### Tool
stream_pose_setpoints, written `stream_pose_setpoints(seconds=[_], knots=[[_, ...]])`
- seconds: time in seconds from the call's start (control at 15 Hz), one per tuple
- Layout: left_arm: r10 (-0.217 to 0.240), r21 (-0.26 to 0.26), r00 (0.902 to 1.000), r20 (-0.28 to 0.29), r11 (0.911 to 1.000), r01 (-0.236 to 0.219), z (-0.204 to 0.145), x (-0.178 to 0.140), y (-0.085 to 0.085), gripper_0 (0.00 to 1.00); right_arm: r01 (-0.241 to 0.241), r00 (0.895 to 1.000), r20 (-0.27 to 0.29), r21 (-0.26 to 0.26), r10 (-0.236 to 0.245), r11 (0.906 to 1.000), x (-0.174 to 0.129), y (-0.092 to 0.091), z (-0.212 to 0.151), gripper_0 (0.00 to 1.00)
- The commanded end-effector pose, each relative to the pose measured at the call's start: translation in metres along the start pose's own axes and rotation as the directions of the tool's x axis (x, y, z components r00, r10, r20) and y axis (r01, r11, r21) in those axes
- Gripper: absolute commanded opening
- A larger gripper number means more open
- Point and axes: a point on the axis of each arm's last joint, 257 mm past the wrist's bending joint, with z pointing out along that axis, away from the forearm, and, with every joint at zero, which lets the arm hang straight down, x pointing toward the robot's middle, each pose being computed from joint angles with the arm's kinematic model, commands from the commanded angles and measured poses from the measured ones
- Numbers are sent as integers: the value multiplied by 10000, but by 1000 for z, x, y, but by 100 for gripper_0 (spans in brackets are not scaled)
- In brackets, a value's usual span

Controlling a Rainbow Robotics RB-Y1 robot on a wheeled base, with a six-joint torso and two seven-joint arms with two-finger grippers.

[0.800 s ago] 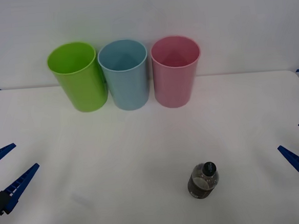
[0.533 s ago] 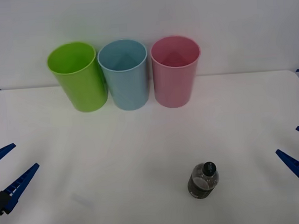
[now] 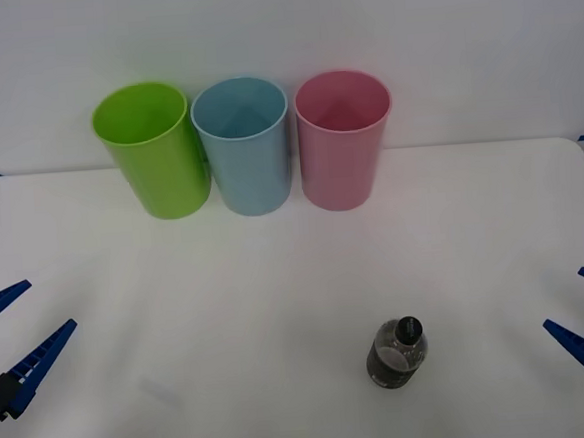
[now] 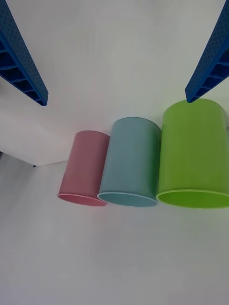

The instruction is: Grasp the object on the table and drop it into the matching bin: aluminum can to the light blue bin, PET bottle to the pink bin.

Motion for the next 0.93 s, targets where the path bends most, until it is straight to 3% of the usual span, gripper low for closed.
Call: stream_pose_setpoints(seconds=[0.07, 0.47, 0.67, 0.93], knots=[[-1, 0, 10000, -1, 10000, 1, 0, 0, 0, 100, -98, 9998, -200, -195, 94, 9998, 11, 8, -7, 100], [-1, 0, 10000, -1, 10000, 1, 0, 0, 0, 100, 213, 9961, -828, -1022, -298, 9945, 39, 26, -14, 100], [-1, 0, 10000, -1, 10000, 1, 0, 0, 0, 100, 824, 9910, -912, -1599, -978, 9837, 54, 34, -12, 100], [-1, 0, 10000, -1, 10000, 1, 0, 0, 0, 100, 1285, 9849, -879, -2063, -1492, 9700, 77, 40, 2, 100]])
